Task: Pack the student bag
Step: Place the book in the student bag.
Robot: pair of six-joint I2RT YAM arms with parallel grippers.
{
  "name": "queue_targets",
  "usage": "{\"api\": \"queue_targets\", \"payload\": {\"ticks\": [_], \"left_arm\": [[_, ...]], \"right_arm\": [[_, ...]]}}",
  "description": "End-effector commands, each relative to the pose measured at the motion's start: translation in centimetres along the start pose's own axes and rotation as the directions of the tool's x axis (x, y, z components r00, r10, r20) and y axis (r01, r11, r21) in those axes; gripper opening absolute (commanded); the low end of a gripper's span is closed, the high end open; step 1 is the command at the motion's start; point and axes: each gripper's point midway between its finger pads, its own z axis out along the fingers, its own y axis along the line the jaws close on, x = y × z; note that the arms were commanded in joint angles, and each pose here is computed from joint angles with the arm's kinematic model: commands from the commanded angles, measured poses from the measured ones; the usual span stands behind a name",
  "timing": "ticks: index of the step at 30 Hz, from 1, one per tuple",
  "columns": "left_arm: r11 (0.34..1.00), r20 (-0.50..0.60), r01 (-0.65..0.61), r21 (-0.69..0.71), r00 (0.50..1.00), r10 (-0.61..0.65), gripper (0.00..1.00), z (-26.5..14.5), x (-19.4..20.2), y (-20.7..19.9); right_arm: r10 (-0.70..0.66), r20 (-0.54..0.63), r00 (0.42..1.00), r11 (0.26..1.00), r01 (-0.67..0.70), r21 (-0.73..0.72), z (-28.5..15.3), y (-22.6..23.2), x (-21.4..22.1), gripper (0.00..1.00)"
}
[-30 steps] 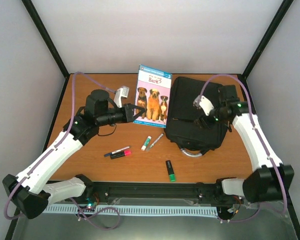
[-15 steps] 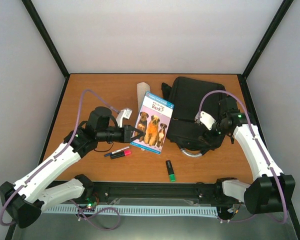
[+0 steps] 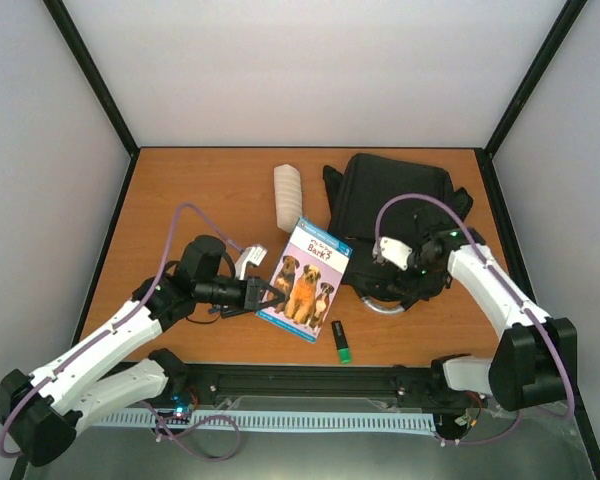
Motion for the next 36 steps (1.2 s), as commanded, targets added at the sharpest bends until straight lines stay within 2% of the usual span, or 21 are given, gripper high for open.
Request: {"api": "queue_targets", "payload": {"ticks": [1, 7, 11, 15, 17, 21, 24, 28, 32, 36], "left_arm": [[0.996, 0.004, -0.044, 0.076, 0.999, 0.044, 0.01, -0.1, 0.1, -1.7], [0.999, -0.009, -0.017, 0.050, 1.000, 0.017, 0.01, 0.6, 0.6, -0.3], [0.999, -0.014, -0.010, 0.048, 1.000, 0.011, 0.01, 0.9, 1.1, 0.3], [0.998, -0.014, -0.006, 0.055, 1.000, 0.007, 0.01, 0.9, 1.4, 0.6], [0.998, -0.027, -0.009, 0.066, 1.000, 0.011, 0.01, 1.0, 1.7, 0.5], [0.994, -0.065, -0.028, 0.109, 0.997, 0.035, 0.01, 1.3, 2.2, -0.2], [0.990, -0.104, -0.047, 0.131, 0.993, 0.061, 0.01, 2.3, 2.4, -1.1], [0.974, -0.106, -0.133, 0.181, 0.982, 0.154, 0.01, 4.1, 1.9, -3.6], [0.968, -0.139, -0.130, 0.217, 0.977, 0.163, 0.01, 6.5, 1.2, -4.1], [0.954, -0.118, -0.124, 0.274, 0.980, 0.162, 0.01, 8.7, -0.8, -5.0]], "right_arm": [[-0.072, -0.080, 0.994, 0.993, 0.079, 0.087, 3.0, -1.0, 0.7, 0.78], [-0.070, -0.162, 0.984, 0.979, 0.099, 0.176, 5.8, -3.0, 1.7, 0.71], [-0.070, -0.161, 0.984, 0.972, 0.104, 0.211, 6.1, -3.5, 1.8, 0.61], [-0.057, -0.122, 0.991, 0.971, 0.083, 0.224, 5.5, -3.7, 0.8, 0.27], [-0.048, -0.068, 0.997, 0.968, 0.063, 0.244, 3.6, -4.2, -0.9, 0.15], [-0.057, 0.057, 0.997, 0.957, 0.039, 0.289, -1.4, -5.1, -4.9, 0.08], [-0.042, 0.107, 0.993, 0.952, 0.007, 0.306, -4.0, -5.9, -7.0, 0.07], [-0.021, 0.146, 0.989, 0.940, -0.030, 0.338, -6.0, -7.0, -8.5, 0.04], [-0.006, 0.180, 0.984, 0.935, -0.058, 0.350, -7.2, -7.6, -9.5, 0.03], [-0.018, 0.221, 0.975, 0.932, -0.063, 0.356, -8.6, -6.9, -10.0, 0.03]]}}
